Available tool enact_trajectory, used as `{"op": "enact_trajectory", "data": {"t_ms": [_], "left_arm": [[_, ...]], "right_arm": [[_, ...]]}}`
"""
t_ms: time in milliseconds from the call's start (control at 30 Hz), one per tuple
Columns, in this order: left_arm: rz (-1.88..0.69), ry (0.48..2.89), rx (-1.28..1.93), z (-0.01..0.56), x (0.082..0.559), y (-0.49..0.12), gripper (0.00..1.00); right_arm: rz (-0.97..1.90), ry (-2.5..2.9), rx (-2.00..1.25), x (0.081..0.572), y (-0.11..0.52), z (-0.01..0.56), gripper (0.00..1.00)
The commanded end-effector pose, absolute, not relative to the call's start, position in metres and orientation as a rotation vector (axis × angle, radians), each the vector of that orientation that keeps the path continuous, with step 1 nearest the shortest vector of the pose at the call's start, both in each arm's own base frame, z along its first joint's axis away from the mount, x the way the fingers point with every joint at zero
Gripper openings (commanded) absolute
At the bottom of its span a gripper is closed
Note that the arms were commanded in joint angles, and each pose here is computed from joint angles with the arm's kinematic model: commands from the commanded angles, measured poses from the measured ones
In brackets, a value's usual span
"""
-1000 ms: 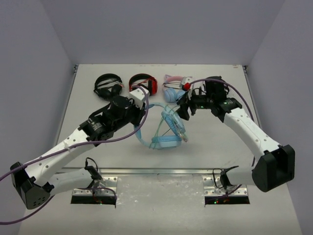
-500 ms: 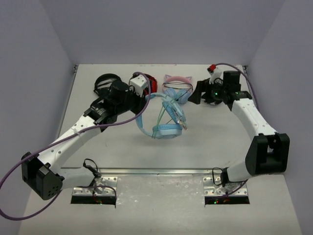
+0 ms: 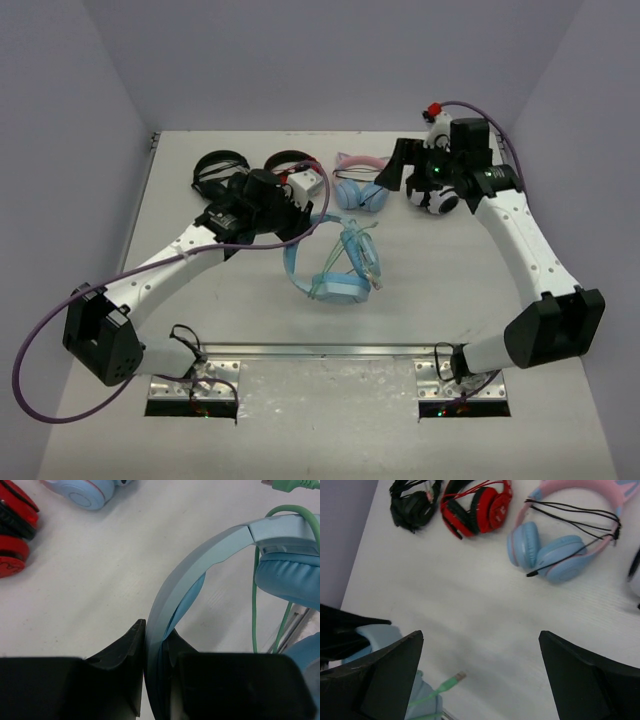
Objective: Wrap the headphones
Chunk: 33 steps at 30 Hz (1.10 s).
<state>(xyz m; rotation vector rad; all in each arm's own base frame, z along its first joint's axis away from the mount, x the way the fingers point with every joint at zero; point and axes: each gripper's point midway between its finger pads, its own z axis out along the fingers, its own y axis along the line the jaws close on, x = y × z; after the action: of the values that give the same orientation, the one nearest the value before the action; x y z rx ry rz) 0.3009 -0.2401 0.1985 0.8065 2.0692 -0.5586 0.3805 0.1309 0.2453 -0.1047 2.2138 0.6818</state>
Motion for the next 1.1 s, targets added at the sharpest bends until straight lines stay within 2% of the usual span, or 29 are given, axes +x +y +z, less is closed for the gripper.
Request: {"op": "enact_trajectory", "data": {"t_ms": [0,133,267,367,733,900,1067], "left_arm": [[-0.758,1.937,0.897,0.225,0.288,-0.268,0.01],[-0.804,1.904,1.019,0.218,0.266,-0.283,0.01],[-0.797,1.936,1.113,0.201,0.249,-0.297,0.01],[-0.800,1.939,1.145,0.197,0.244,-0.301,0.01],[-0.794,1.968,1.185,0.190,0.240,-0.306,0.01],[-0.805,1.961,1.193,0.194,0.239,-0.307,0.01],[-0.784,1.963,1.179,0.196,0.243,-0.307,0.01]], "right_arm": [[0.698,2.203,-0.350,0.359,0.181,0.260,0.97],[0.704,2.238,-0.493,0.340,0.211,0.248,0.81],[0.700,2.298,-0.605,0.314,0.228,0.232,0.71],[0.734,2.309,-0.642,0.296,0.232,0.226,0.66],[0.752,2.403,-0.864,0.241,0.242,0.192,0.61],[0.765,2.431,-1.026,0.216,0.253,0.175,0.54],[0.887,2.388,-1.097,0.198,0.266,0.167,0.56]]}}
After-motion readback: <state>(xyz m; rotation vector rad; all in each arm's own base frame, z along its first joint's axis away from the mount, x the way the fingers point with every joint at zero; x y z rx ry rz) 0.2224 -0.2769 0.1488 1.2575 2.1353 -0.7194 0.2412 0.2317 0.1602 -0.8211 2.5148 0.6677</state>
